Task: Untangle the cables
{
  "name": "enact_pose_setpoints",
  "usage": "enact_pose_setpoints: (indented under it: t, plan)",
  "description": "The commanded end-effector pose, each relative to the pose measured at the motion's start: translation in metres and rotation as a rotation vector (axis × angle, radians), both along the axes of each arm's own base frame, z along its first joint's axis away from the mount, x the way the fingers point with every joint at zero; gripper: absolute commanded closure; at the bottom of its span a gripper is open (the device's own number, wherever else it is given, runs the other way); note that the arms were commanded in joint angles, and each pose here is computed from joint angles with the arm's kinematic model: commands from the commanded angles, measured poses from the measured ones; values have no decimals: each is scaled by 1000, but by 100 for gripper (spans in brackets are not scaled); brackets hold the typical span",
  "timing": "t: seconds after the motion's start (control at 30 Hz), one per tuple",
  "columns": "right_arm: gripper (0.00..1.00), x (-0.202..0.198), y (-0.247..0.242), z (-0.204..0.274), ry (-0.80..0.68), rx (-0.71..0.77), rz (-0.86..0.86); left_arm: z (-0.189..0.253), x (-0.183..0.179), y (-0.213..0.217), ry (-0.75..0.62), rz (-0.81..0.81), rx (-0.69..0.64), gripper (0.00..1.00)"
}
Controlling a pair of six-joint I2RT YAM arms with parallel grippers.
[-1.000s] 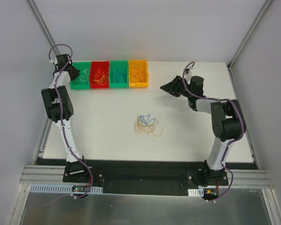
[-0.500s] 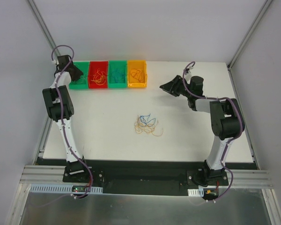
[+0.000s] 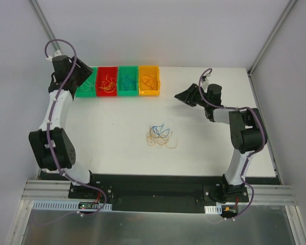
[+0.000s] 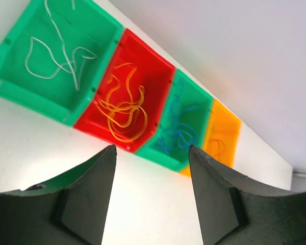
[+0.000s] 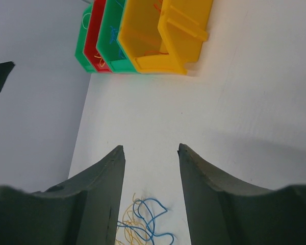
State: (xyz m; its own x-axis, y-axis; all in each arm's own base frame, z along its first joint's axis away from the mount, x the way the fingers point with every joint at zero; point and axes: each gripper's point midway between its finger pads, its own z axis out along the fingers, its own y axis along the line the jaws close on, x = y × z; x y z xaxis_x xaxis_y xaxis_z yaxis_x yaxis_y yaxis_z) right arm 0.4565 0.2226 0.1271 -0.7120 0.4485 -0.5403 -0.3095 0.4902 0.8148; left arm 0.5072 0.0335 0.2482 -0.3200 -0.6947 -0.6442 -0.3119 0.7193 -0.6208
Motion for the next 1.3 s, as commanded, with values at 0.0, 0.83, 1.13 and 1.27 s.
enact_pose_setpoints:
  t: [0.0,0.83,1.13,1.27]
  plan:
    - [51,-10,-6,20,-95,-69,-21,-18,-58,-74,24,-163,-38,42]
    - [41,-183,63,-31,-154,-84,45,-150,-185,-315,257,-1162,-15,49]
    - [43,-188,73,-36,-151,-122,86,-172,-200,-327,265,-1212,74,60]
    - [44,-188,75,-43,-139,-190,93,-176,-199,-324,266,-1212,102,77]
